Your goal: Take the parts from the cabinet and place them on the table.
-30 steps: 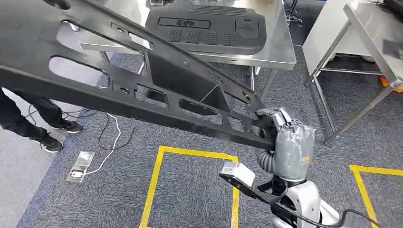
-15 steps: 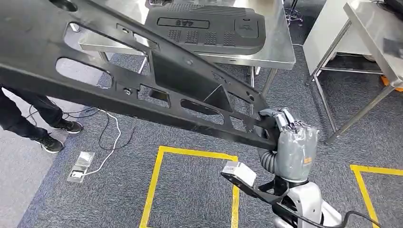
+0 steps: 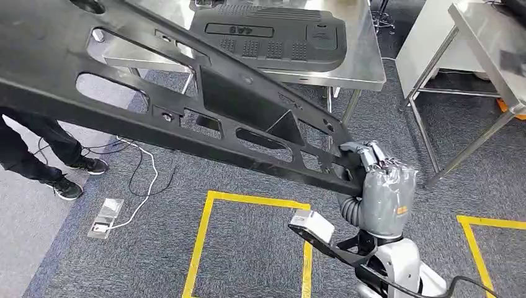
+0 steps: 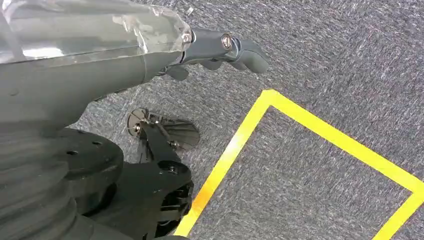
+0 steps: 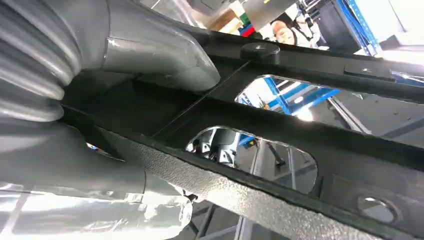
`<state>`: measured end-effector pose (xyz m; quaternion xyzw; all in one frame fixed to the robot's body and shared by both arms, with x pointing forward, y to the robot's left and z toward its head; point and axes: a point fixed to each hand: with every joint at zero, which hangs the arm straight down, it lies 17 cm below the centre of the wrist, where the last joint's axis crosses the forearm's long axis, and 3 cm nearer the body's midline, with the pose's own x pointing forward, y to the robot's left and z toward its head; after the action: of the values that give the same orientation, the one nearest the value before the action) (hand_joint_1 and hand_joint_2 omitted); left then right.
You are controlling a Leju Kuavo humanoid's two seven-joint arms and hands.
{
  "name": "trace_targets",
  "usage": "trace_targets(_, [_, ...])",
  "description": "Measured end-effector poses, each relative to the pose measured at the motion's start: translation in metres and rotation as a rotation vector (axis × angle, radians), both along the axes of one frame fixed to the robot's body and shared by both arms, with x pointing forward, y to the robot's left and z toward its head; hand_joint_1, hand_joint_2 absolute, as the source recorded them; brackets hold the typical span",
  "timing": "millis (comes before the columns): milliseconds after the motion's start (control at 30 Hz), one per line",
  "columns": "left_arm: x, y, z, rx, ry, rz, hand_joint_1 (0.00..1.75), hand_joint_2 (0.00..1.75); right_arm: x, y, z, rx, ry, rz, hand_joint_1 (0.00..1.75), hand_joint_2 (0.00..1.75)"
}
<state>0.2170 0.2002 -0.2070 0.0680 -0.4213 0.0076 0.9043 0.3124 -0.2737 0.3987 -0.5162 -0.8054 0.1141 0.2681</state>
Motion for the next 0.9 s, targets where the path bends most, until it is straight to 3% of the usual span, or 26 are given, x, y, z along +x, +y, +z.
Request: trace_targets(900, [-0.0003, 0.0030, -0.0003, 0.012, 0.002, 0.011, 0.00, 1.75, 0.0008, -0.0001, -0.0006, -0.006, 0.005, -0.007, 1.75, 1.75])
